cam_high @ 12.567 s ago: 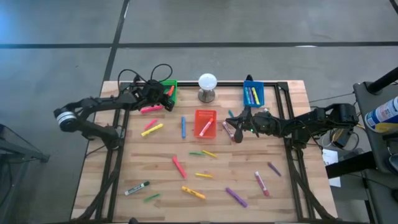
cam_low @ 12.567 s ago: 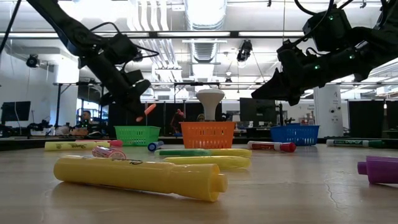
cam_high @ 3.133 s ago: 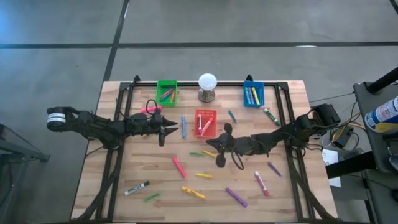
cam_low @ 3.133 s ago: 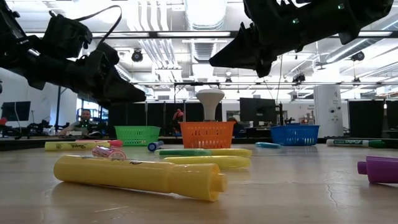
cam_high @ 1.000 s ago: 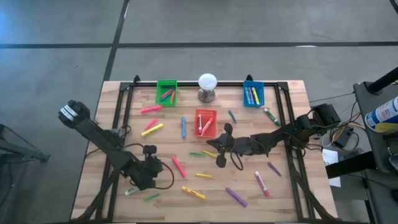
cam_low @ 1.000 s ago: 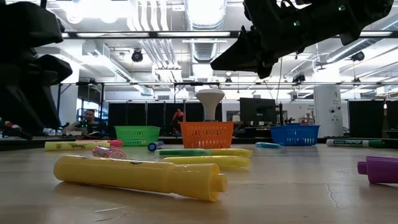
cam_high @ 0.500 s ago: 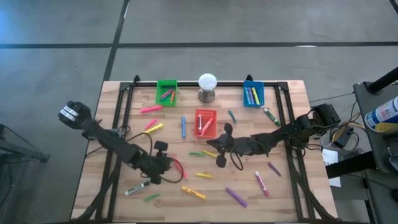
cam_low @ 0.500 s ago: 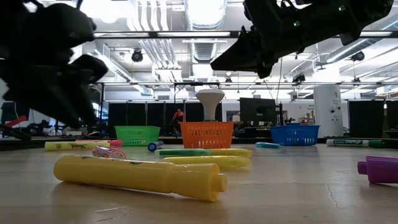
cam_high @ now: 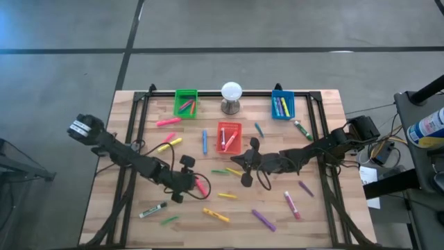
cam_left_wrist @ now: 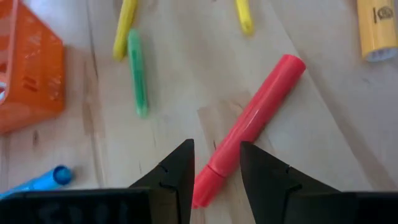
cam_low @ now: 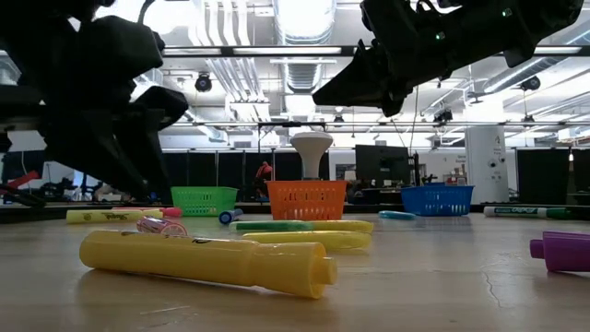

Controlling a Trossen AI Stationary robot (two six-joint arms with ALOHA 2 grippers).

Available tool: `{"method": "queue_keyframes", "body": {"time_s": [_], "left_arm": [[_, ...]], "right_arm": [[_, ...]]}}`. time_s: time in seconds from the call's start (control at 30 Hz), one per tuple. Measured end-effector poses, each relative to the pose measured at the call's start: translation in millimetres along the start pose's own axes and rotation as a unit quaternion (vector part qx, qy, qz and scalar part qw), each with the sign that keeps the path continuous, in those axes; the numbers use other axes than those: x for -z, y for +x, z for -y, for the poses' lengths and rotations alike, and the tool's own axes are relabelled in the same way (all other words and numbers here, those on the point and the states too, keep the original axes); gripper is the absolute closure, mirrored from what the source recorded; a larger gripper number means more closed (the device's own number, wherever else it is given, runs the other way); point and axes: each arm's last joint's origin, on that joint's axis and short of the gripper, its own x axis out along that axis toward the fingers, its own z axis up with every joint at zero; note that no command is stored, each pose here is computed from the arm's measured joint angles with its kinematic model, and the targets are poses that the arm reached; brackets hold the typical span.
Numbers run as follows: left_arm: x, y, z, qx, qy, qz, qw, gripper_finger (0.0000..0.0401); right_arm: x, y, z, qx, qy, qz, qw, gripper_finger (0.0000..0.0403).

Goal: Pick & Place Markers
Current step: Put the orange highlighter into the blue bin

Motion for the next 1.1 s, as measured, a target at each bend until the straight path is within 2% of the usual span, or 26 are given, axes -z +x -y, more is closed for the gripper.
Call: {"method": "queue_keyframes", "body": {"time_s": [0.27,0.57,0.93,1.1], "left_arm": [[5,14,-1,0.029,0.022,-0.019,0.999,0.0279],[12,27,-3,0.025,0.027,-0.051,0.998,0.0279],[20,22,-6,0.039,-0.029,-0.102,0.994,0.0283],[27,20,-6,0.04,-0.047,-0.135,0.989,0.0315]], "right_arm": [[0,0,0,-0.001,0.0,0.0,1.0,0.0394],[0,0,0,-0.002,0.0,-0.001,1.0,0.0394],[2,0,0,0.0,-0.005,-0.009,1.0,0.0394],[3,0,1,0.001,-0.002,-0.013,1.0,0.0394]]}}
